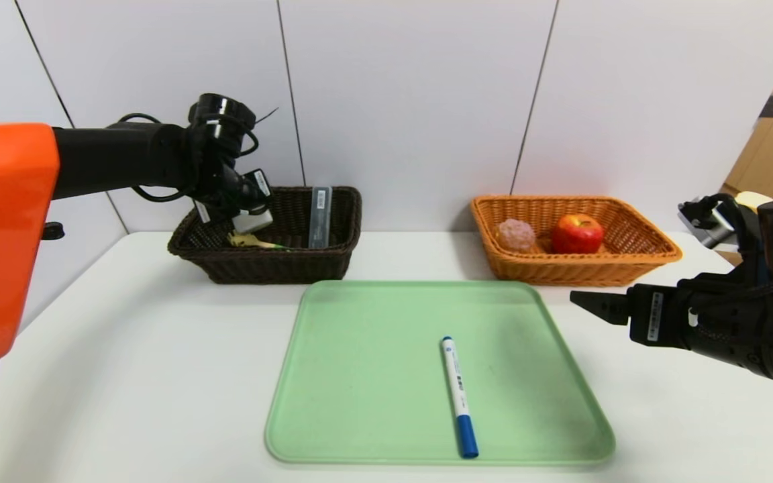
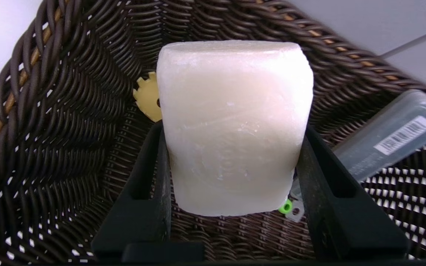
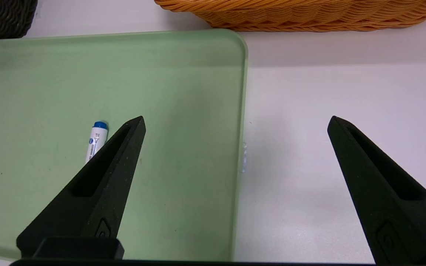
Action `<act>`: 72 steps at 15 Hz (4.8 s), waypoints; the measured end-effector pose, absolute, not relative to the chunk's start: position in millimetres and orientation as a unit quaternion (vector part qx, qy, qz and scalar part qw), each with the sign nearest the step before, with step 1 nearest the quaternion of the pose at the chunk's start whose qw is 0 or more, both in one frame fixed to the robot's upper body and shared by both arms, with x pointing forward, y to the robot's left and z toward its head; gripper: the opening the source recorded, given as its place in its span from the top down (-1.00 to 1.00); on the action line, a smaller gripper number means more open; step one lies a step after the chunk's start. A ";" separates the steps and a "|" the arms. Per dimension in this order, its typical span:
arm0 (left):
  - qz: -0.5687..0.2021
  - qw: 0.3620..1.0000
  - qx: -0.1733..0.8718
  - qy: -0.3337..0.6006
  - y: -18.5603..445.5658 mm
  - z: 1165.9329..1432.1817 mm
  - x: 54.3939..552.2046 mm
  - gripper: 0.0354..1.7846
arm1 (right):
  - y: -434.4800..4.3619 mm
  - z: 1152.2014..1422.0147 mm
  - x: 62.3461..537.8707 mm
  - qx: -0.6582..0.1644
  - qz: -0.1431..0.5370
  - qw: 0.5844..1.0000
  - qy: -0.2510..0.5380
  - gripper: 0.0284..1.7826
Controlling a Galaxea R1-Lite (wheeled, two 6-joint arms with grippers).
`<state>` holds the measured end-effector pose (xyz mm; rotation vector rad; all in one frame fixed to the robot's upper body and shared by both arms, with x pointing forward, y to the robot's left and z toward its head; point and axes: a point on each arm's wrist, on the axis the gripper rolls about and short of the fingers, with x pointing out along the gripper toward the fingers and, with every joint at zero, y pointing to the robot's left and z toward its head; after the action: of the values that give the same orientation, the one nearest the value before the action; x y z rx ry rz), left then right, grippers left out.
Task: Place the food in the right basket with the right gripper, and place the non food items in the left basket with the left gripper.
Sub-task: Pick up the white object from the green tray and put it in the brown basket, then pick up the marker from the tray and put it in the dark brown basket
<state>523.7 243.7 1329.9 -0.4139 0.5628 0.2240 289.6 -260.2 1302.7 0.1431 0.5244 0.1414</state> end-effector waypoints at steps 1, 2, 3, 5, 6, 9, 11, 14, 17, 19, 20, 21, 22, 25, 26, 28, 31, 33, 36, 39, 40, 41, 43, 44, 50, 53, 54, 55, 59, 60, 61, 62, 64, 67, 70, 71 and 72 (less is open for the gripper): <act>0.112 0.933 -0.199 0.279 244.6 1325.3 526.3 -0.06 | -260.1 1302.4 289.8 0.070 0.070 0.961 0.259 -0.90; 0.113 0.932 -0.198 0.283 244.8 1321.1 528.5 -0.06 | -260.0 1302.3 289.8 0.070 0.070 0.961 0.259 -0.90; 0.115 0.931 -0.197 0.287 244.9 1317.6 530.2 -0.06 | -260.0 1302.1 289.8 0.070 0.070 0.961 0.260 -0.90; 0.117 0.929 -0.194 0.292 244.8 1310.3 533.9 -0.06 | -260.3 1301.2 289.4 0.070 0.069 0.960 0.261 -0.90; 0.117 0.929 -0.192 0.294 244.5 1307.7 535.2 -0.06 | -260.5 1301.3 289.2 0.070 0.069 0.960 0.261 -0.90; 0.118 0.929 -0.185 0.299 246.4 1302.4 538.1 -0.06 | -260.9 1302.3 288.5 0.070 0.069 0.961 0.259 -0.91; 0.118 0.929 -0.178 0.301 247.9 1300.9 539.1 -0.15 | -261.4 1303.8 287.3 0.071 0.070 0.962 0.256 -0.91; 0.116 0.932 -0.175 0.296 248.3 1303.0 539.5 -0.40 | -262.3 1302.7 285.1 0.071 0.069 0.961 0.257 -0.91; 0.114 0.934 -0.176 0.290 248.6 1308.9 536.9 -0.56 | -262.9 1302.8 283.5 0.071 0.070 0.962 0.256 -0.91; 0.110 0.936 -0.178 0.282 247.6 1317.7 532.6 -0.64 | -263.2 1303.3 282.7 0.072 0.070 0.962 0.254 -0.91; 0.101 0.940 -0.179 0.272 243.0 1328.9 526.1 -0.67 | -263.4 1303.0 282.3 0.072 0.070 0.962 0.255 -0.91; 0.081 0.946 -0.176 0.260 231.9 1344.5 515.1 -0.69 | -263.6 1301.5 281.8 0.071 0.069 0.961 0.258 -0.91; 0.047 0.953 -0.166 0.251 211.4 1362.3 497.9 -0.72 | -263.6 1300.9 281.6 0.071 0.069 0.961 0.259 -0.91; -0.054 0.954 -0.124 0.266 149.7 1396.6 434.6 -0.78 | -263.3 1299.7 282.0 0.071 0.069 0.960 0.261 -0.91; -0.081 0.949 -0.109 0.284 132.9 1400.4 413.7 -0.80 | -263.2 1299.3 282.0 0.071 0.069 0.960 0.262 -0.91; -0.123 0.932 -0.084 0.331 102.6 1399.7 374.7 -0.82 | -263.5 1297.3 281.7 0.071 0.068 0.959 0.265 -0.91; -0.145 0.904 -0.068 0.396 65.9 1379.8 342.4 -0.85 | -264.0 1294.0 280.6 0.071 0.066 0.958 0.271 -0.92; -0.156 0.892 -0.062 0.419 40.9 1363.3 331.3 -0.86 | -264.3 1292.5 280.1 0.071 0.065 0.957 0.273 -0.92; -0.150 0.878 -0.071 0.450 11.1 1335.3 322.8 -0.87 | -263.7 1291.9 281.5 0.073 0.067 0.959 0.264 -0.92; -0.130 0.866 -0.082 0.475 -5.5 1311.6 321.1 -0.88 | -263.3 1288.9 282.6 0.072 0.066 0.958 0.268 -0.92; -0.126 0.865 -0.080 0.480 -8.5 1305.7 321.8 -0.89 | -263.0 1287.9 283.2 0.072 0.065 0.958 0.269 -0.92; -0.124 0.863 -0.076 0.484 -11.9 1299.5 322.0 -0.89 | -262.9 1286.0 283.4 0.071 0.065 0.957 0.273 -0.92; -0.122 0.859 -0.063 0.494 -19.4 1287.8 319.2 -0.89 | -261.9 1283.6 285.8 0.073 0.066 0.958 0.269 -0.92; -0.120 0.857 -0.059 0.498 -22.7 1281.5 319.0 -0.89 | -261.4 1282.6 287.2 0.074 0.067 0.959 0.265 -0.92; -0.104 0.864 -0.017 0.492 -34.1 1258.4 318.1 -0.89 | -260.2 1274.7 291.0 0.072 0.065 0.958 0.270 -0.92; -0.105 0.867 0.001 0.486 -35.8 1254.5 318.6 -0.89 | -259.4 1273.6 292.9 0.071 0.064 0.957 0.273 -0.92; -0.105 0.867 0.002 0.487 -36.0 1254.1 318.5 -0.89 | -259.3 1273.3 293.3 0.071 0.064 0.957 0.274 -0.92; -0.105 0.867 0.002 0.487 -36.0 1253.8 318.5 -0.89 | -259.1 1273.1 293.7 0.071 0.064 0.957 0.274 -0.92; -0.105 0.866 0.005 0.489 -36.0 1253.0 318.3 -0.89 | -258.3 1272.0 295.3 0.070 0.064 0.956 0.277 -0.92; -0.107 0.866 0.007 0.489 -36.0 1253.0 318.2 -0.89 | -258.1 1271.8 295.4 0.069 0.064 0.956 0.277 -0.92; -0.108 0.866 0.008 0.488 -36.2 1252.9 318.3 -0.89 | -258.1 1271.8 295.4 0.069 0.064 0.956 0.277 -0.92; -0.109 0.866 0.009 0.488 -36.2 1252.7 318.4 -0.89 | -258.1 1271.8 295.4 0.068 0.064 0.956 0.277 -0.92; -0.111 0.865 0.015 0.488 -36.6 1252.0 317.9 -0.65 | -258.1 1272.1 295.3 0.067 0.065 0.957 0.276 -0.92; -0.113 0.865 0.017 0.488 -37.7 1251.1 317.4 -0.16 | -258.3 1272.5 295.1 0.068 0.065 0.957 0.275 -0.92; -0.114 0.865 0.018 0.488 -38.4 1250.8 316.6 0.14 | -258.3 1272.6 295.0 0.068 0.065 0.957 0.275 -0.92; -0.117 0.865 0.019 0.488 -39.3 1250.6 315.4 0.48 | -258.2 1273.2 295.3 0.069 0.066 0.958 0.272 -0.92; -0.122 0.864 0.023 0.489 -40.4 1250.5 313.6 0.85 | -258.1 1273.6 295.5 0.069 0.066 0.958 0.269 -0.92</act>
<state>313.6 -40.4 1250.5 0.0480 1.0246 -0.2560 295.5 -258.1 1273.6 0.1400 0.5449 0.1340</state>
